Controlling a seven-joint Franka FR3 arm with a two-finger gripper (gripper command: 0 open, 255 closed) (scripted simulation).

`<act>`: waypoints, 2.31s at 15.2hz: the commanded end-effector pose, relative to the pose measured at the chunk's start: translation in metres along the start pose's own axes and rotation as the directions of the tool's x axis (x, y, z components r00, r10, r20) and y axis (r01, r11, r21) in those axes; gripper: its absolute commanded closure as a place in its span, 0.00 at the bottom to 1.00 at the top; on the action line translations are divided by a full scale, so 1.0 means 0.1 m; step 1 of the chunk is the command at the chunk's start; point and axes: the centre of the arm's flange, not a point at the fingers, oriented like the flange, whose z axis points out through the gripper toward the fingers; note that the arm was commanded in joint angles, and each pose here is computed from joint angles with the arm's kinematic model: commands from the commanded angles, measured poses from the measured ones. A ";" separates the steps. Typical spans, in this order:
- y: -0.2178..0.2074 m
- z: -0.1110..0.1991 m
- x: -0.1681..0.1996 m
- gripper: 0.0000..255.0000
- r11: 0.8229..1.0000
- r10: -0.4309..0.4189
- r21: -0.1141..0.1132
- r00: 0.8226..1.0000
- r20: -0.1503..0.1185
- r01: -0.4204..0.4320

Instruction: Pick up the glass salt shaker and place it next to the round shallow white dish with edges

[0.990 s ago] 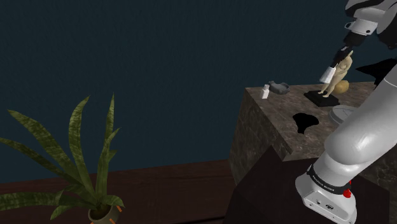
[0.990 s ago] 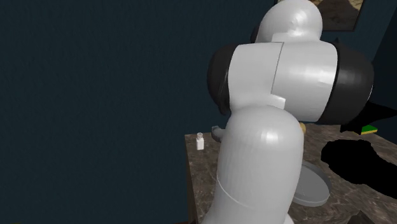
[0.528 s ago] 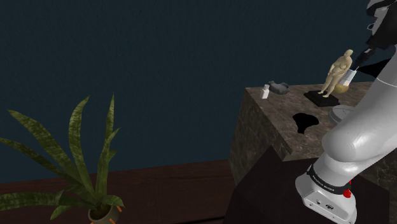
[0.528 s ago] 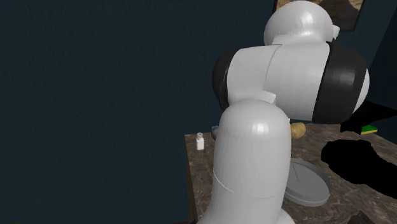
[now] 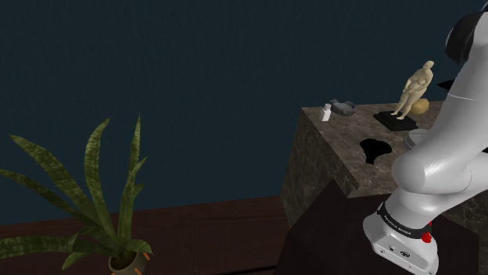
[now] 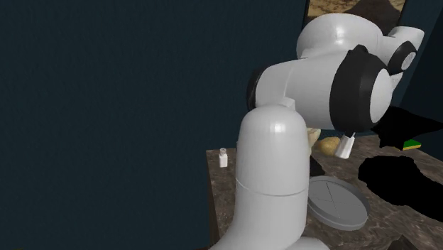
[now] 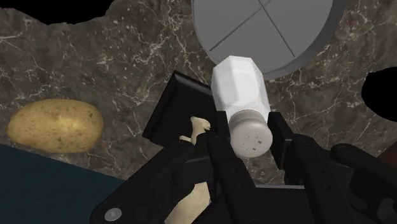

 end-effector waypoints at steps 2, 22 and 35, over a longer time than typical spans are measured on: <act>0.19 -0.06 -0.38 1.00 1.000 -0.003 0.000 1.000 -0.001 0.003; 0.71 0.46 -1.37 1.00 1.000 -0.003 0.000 1.000 -0.001 0.003; 0.78 1.13 -1.45 1.00 1.000 -0.003 0.000 1.000 -0.001 0.003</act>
